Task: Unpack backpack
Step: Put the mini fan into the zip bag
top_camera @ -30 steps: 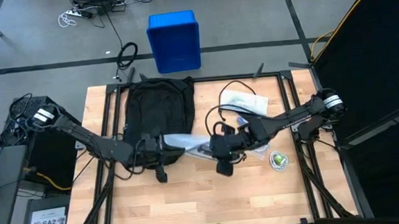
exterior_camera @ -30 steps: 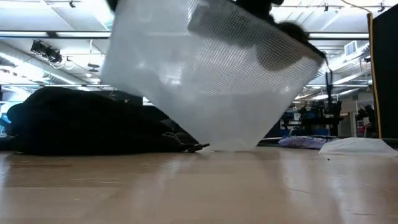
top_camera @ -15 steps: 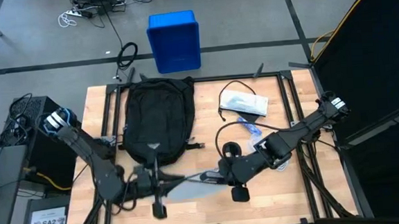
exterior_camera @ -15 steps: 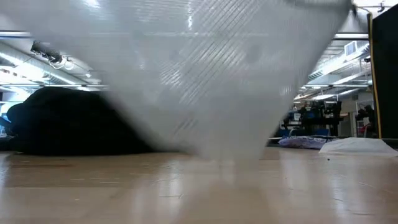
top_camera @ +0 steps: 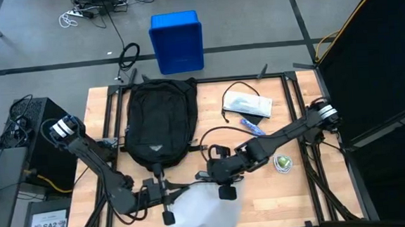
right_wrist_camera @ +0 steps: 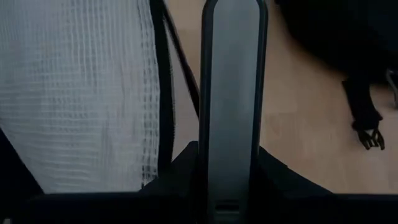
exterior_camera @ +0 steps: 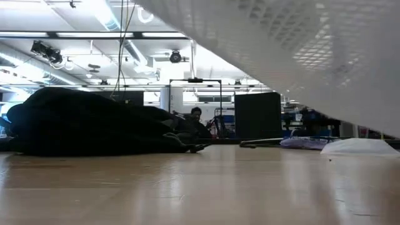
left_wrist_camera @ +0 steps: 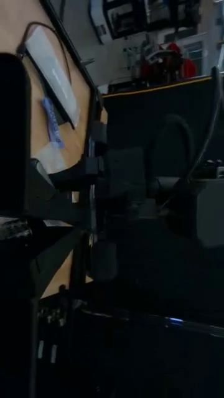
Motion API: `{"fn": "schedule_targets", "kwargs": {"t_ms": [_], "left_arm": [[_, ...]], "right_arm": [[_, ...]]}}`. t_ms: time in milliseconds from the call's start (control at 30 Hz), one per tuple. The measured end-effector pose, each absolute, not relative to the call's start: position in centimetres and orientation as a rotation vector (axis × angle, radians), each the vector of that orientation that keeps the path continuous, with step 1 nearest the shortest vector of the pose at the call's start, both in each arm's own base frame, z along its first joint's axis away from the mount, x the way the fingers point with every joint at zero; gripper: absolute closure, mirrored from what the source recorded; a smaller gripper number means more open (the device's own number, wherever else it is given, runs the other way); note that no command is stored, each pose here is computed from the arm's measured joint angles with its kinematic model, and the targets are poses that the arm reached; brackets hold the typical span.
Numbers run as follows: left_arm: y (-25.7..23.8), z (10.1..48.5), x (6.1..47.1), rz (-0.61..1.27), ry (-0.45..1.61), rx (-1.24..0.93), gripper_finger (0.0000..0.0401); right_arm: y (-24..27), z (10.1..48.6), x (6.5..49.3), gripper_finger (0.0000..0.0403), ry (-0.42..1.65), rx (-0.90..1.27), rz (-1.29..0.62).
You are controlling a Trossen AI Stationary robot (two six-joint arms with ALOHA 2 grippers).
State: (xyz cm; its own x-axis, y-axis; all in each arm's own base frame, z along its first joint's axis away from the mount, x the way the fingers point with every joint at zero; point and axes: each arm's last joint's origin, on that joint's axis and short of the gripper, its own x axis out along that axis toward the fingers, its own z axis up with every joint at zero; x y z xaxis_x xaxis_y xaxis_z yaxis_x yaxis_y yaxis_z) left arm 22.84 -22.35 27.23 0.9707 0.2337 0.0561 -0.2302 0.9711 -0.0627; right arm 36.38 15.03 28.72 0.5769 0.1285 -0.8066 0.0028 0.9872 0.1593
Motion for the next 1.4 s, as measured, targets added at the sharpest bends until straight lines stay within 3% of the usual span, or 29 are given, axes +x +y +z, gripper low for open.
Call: {"fn": "schedule_targets", "kwargs": {"t_ms": [200,400,633,833,1167,1400], "left_arm": [[-19.3,26.0,23.1,0.276,-0.073,0.002,0.0401],[-16.9,26.9,25.3,0.187,-0.125,0.067,0.0401],[-17.8,29.9,24.1,0.239,-0.266,0.208,0.0401],[-19.0,29.4,22.9,0.245,-0.226,0.334,0.0401],[-15.8,28.9,25.4,0.304,-0.214,0.393,0.0401],[-14.6,30.6,27.0,0.305,-0.245,0.432,0.0401]], "right_arm": [[14.4,29.1,36.5,0.0341,0.939,0.170,0.064],[14.0,30.5,35.8,0.0341,0.903,0.166,0.072],[13.3,32.3,35.0,0.0341,0.853,0.163,0.077],[12.9,32.9,34.8,0.0341,0.829,0.149,0.090],[13.4,33.2,35.0,0.0341,0.796,0.161,0.137],[13.5,33.4,34.9,0.0341,0.797,0.165,0.173]]}}
